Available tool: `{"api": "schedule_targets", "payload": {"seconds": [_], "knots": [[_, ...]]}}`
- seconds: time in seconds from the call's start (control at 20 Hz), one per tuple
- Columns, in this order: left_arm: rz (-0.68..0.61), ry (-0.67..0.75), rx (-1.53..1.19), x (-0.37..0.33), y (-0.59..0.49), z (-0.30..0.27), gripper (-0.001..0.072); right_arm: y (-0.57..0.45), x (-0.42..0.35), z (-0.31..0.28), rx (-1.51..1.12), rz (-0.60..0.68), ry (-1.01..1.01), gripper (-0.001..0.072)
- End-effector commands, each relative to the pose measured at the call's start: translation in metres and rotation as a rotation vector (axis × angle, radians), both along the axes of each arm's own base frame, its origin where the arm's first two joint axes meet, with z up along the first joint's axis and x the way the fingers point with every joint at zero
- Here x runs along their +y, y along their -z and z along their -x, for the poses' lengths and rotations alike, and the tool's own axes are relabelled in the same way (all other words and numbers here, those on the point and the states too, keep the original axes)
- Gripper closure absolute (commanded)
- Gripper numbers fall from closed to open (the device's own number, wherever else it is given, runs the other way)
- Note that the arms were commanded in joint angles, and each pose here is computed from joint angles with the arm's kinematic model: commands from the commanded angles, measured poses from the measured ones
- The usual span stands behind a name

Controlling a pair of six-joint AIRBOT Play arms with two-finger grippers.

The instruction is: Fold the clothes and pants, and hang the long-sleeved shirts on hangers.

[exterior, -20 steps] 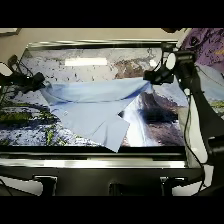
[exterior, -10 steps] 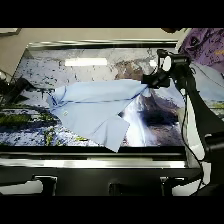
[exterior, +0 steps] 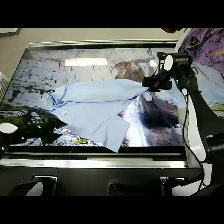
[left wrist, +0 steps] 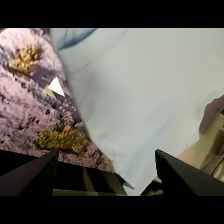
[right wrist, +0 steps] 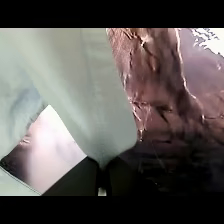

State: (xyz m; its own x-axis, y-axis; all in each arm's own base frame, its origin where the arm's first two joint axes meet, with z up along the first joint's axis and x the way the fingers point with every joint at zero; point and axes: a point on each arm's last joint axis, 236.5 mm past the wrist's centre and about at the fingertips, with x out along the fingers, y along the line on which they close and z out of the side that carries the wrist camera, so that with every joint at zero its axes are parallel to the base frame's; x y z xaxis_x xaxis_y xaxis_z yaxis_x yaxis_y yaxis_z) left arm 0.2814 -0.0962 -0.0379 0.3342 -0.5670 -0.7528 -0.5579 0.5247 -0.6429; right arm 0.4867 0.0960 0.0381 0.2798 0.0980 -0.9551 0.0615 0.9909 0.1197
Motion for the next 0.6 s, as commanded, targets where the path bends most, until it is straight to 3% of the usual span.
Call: {"api": "schedule_targets", "payload": {"seconds": [0.0, 0.55], "knots": [[0.022, 0.009, -0.014, -0.043, 0.026, 0.019, 0.0035, 0.003, -0.002, 0.011, 0.046, 0.009, -0.002, 0.0674], [0.009, 0.005, 0.029, -0.102, 0.076, 0.014, 0.0046, -0.013, -0.003, 0.023, 0.055, 0.008, -0.004, 0.0674]]}}
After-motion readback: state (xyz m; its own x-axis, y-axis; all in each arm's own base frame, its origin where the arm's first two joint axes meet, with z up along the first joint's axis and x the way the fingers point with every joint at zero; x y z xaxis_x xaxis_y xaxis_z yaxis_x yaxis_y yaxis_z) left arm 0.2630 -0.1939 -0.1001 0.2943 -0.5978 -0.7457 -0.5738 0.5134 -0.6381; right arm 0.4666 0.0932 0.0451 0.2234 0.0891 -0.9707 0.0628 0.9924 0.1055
